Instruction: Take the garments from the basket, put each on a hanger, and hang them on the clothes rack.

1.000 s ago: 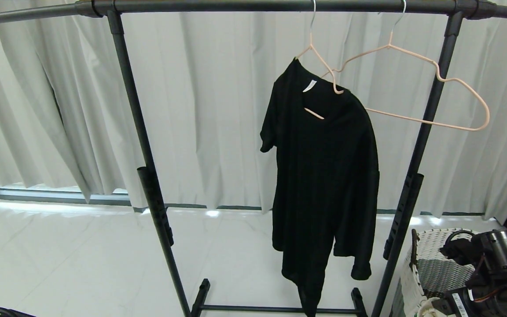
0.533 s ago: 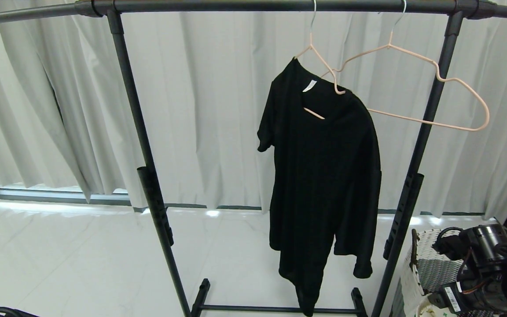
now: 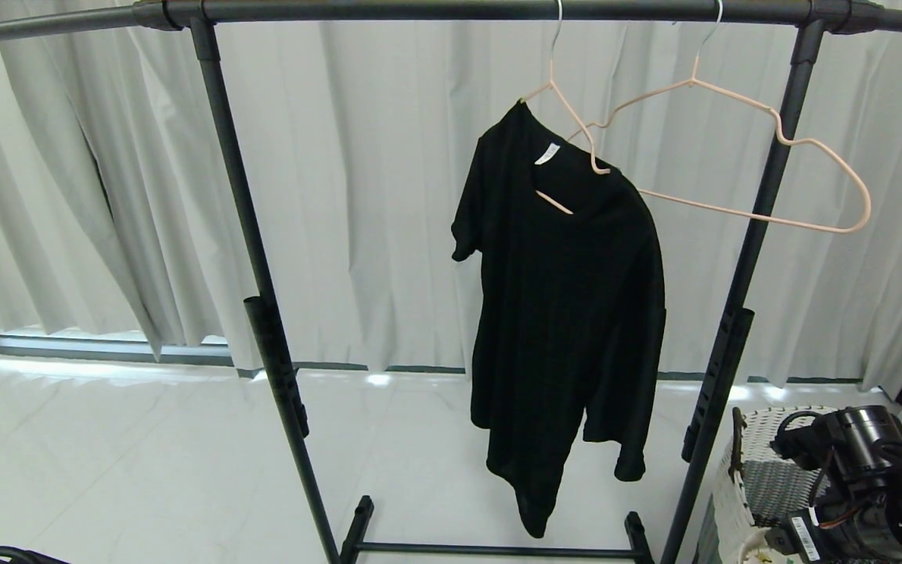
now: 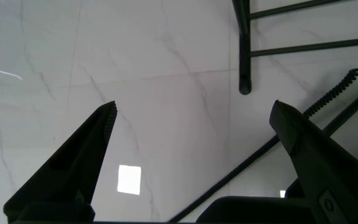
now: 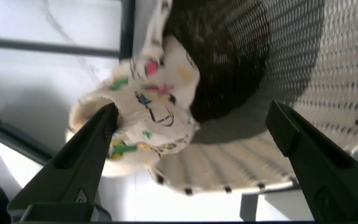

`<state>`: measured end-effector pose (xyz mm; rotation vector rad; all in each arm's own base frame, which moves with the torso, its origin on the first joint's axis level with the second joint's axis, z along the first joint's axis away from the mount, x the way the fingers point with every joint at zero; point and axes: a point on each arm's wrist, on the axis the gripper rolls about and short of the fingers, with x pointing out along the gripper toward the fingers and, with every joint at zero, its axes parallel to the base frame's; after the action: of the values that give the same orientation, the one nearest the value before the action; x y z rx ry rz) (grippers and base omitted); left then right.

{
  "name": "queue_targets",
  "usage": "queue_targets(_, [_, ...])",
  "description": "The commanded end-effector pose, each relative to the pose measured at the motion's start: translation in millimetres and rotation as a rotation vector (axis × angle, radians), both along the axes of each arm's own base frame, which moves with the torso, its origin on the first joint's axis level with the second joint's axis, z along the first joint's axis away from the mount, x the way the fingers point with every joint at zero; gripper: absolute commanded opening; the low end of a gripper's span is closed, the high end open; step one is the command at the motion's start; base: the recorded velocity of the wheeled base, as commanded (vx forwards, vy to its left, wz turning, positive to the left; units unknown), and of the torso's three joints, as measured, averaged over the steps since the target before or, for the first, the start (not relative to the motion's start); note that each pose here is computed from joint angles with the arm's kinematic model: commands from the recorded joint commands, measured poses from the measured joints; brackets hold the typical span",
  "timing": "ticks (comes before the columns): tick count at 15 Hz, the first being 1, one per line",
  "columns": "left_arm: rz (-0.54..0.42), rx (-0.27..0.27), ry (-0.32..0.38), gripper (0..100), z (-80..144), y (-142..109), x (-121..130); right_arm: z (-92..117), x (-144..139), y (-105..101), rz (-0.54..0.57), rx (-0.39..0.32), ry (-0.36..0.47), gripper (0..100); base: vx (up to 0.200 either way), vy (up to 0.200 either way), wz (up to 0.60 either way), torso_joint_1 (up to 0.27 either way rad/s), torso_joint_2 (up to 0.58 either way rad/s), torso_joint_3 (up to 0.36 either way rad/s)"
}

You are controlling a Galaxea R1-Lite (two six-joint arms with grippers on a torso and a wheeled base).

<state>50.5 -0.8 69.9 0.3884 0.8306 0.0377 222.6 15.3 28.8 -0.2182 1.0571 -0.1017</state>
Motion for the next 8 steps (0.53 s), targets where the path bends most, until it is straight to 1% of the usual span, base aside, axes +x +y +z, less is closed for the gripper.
queue_targets(1, [0.000, 0.000, -0.003, 100, 0.1, 0.0, -0.1, -2.1, -4.9, -0.5, -0.001, -0.004, 0.016, 100, 0.000, 0.000, 0.00, 0.000, 0.00, 0.000])
queue_targets(6, [0.001, 0.001, -0.006, 100, 0.3, 0.1, -0.3, -9.0, -6.1, -0.6, -0.003, -0.006, 0.049, 100, 0.000, 0.000, 0.00, 0.000, 0.00, 0.000])
queue_targets(8, [0.002, 0.002, -0.006, 100, 0.3, 0.1, -0.3, -11.2, -2.8, 0.8, 0.000, 0.001, 0.046, 100, 0.000, 0.000, 0.00, 0.000, 0.00, 0.000])
